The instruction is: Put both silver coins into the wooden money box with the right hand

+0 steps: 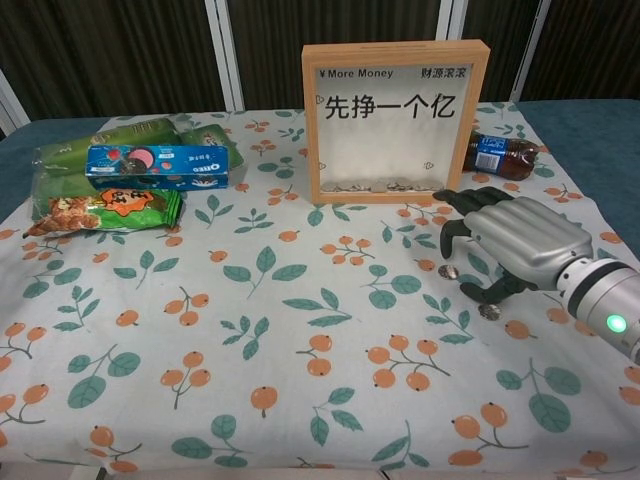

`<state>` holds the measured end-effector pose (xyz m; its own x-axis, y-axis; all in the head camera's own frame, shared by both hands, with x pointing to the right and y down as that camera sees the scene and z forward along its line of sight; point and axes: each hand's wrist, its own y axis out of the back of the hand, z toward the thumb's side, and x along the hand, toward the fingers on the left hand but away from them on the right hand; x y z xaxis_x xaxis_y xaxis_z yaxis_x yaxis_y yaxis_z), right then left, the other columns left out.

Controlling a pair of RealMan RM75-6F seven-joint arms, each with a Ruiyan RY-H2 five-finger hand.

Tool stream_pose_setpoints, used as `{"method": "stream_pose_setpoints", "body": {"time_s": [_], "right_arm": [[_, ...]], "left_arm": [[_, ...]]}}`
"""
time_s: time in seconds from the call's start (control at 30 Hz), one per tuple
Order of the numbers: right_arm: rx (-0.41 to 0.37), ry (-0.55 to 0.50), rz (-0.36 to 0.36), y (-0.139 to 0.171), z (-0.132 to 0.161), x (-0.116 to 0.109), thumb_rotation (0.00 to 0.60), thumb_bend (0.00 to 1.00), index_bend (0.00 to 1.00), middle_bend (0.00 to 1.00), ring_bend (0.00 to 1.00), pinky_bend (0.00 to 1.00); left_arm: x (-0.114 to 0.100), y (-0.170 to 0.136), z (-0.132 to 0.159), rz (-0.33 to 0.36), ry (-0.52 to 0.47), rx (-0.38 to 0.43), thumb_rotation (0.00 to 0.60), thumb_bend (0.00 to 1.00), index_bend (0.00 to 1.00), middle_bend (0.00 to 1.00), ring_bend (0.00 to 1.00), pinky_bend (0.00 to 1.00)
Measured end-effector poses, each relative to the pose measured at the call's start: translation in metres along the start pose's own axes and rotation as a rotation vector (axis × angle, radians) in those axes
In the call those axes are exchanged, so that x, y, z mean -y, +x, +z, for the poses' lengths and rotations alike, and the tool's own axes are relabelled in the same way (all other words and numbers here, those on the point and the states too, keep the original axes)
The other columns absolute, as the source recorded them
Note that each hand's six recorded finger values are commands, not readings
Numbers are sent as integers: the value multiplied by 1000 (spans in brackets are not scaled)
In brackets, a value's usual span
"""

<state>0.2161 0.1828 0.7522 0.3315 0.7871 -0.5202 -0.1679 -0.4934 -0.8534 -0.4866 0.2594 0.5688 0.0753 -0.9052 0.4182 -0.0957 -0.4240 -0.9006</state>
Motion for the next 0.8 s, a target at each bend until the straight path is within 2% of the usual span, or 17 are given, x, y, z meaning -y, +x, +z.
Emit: {"method": "stream_pose_setpoints", "body": {"time_s": [0.8], "right_arm": [[-5, -13, 20, -3, 4, 5, 600, 391, 557, 0, 0, 0]], "left_arm": [[0, -1, -2, -3, 7, -5, 600, 364, 0, 0, 0, 30]]}}
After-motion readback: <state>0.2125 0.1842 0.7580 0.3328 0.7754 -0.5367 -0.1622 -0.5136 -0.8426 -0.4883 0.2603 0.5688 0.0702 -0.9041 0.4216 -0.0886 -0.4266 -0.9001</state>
